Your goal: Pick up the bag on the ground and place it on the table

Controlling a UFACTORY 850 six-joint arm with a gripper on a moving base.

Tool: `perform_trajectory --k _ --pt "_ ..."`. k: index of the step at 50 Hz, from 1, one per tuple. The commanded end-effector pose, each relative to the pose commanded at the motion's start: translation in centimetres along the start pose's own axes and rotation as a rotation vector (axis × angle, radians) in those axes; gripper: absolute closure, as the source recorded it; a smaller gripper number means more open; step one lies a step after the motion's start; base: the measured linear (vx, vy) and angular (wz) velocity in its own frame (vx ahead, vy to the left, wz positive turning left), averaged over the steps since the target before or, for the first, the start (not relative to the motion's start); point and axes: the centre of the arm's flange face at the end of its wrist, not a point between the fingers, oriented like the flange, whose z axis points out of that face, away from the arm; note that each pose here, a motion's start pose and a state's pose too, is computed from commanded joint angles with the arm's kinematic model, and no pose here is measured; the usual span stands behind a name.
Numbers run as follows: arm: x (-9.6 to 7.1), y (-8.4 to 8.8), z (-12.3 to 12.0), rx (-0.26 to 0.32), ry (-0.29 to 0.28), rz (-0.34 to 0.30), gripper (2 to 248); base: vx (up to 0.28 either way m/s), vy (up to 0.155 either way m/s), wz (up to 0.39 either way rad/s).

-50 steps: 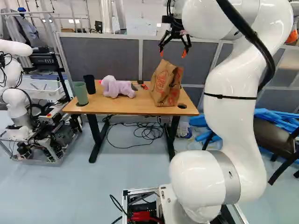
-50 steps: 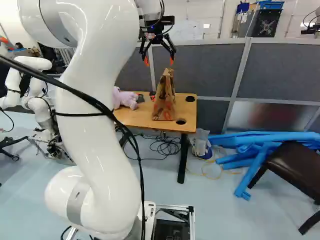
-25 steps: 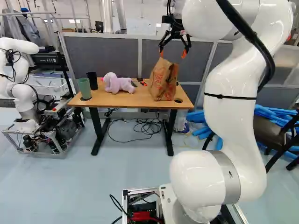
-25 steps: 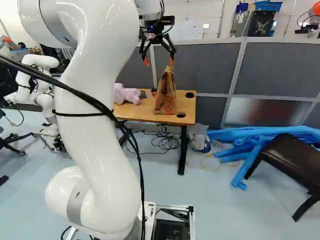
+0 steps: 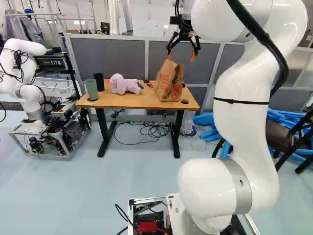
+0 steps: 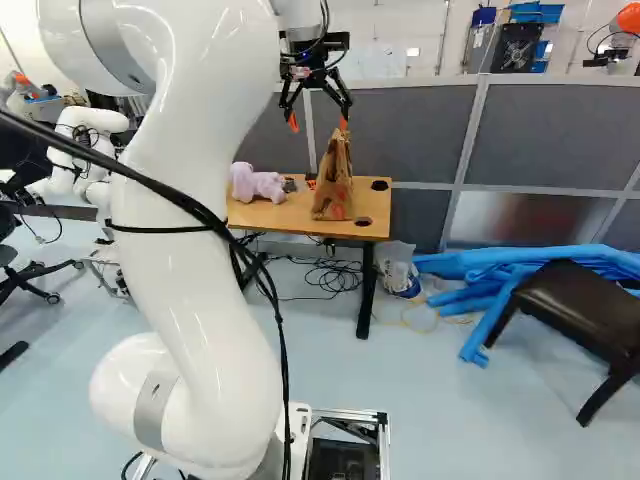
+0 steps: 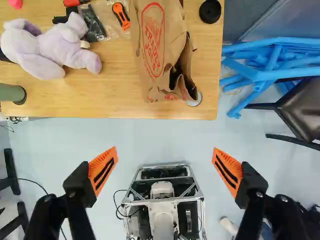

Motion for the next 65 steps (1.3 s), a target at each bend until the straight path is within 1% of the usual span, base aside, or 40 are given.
perform_trajectory --k 33,49,65 --pt "-0.2 -0.1 0.4 0.0 0.012 -0.001 3 0.0 0.0 0.0" --pt "-0.5 -0.2 1.3 0.001 0.037 -0.004 3 0.0 0.0 0.0" --pt "-1.1 -0.5 2.7 0.002 0.076 -0.008 3 0.0 0.0 0.0"
